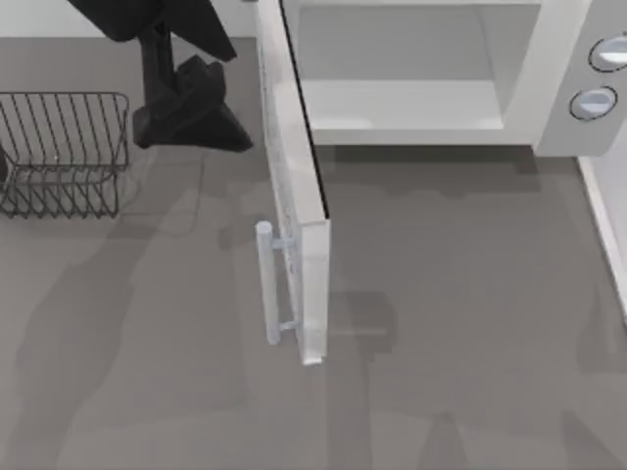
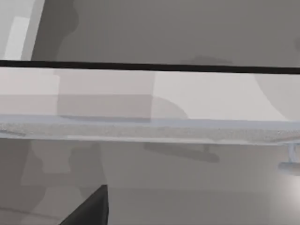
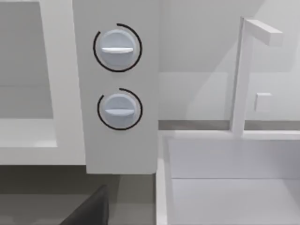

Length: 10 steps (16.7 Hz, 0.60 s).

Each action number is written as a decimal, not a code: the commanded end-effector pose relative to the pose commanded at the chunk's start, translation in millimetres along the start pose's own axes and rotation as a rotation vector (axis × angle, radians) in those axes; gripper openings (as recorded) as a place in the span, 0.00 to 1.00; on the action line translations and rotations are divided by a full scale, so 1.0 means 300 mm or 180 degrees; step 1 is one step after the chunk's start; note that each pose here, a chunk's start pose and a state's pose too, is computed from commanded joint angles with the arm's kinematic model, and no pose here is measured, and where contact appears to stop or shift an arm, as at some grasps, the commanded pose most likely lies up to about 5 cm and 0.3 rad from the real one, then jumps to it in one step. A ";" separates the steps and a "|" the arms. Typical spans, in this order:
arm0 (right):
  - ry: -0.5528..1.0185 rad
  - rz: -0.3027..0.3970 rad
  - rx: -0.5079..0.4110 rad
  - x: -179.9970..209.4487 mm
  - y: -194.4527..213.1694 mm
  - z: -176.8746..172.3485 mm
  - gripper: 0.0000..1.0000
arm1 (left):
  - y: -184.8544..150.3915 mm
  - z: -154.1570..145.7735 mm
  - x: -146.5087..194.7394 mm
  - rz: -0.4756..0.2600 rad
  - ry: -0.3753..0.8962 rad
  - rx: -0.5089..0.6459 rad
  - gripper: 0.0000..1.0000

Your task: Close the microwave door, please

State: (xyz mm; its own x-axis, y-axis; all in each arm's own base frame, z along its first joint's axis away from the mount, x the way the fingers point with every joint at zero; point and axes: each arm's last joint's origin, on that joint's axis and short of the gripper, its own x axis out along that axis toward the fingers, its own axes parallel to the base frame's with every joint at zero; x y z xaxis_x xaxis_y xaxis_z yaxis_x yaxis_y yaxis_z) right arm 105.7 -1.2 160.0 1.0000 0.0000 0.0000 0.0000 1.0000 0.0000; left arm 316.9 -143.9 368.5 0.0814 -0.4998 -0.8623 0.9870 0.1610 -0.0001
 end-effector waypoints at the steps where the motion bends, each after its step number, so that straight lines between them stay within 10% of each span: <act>1: 0.0000 0.0000 0.0000 0.000 0.000 0.000 1.00 | 0.002 0.001 0.027 -0.0004 0.0002 0.0000 1.00; 10: 0.0000 0.0000 0.0000 0.000 0.000 0.000 1.00 | -0.001 -0.001 0.235 -0.0001 0.0000 0.0002 1.00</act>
State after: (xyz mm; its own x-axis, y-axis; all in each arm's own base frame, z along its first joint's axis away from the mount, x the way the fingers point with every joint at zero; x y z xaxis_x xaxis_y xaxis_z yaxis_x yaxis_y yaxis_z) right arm 105.7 -1.2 160.0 1.0000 0.0000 0.0000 0.0000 1.0000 0.0000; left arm 322.3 -178.9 307.5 0.0812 -0.4999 -0.8622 0.9871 0.1604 0.0000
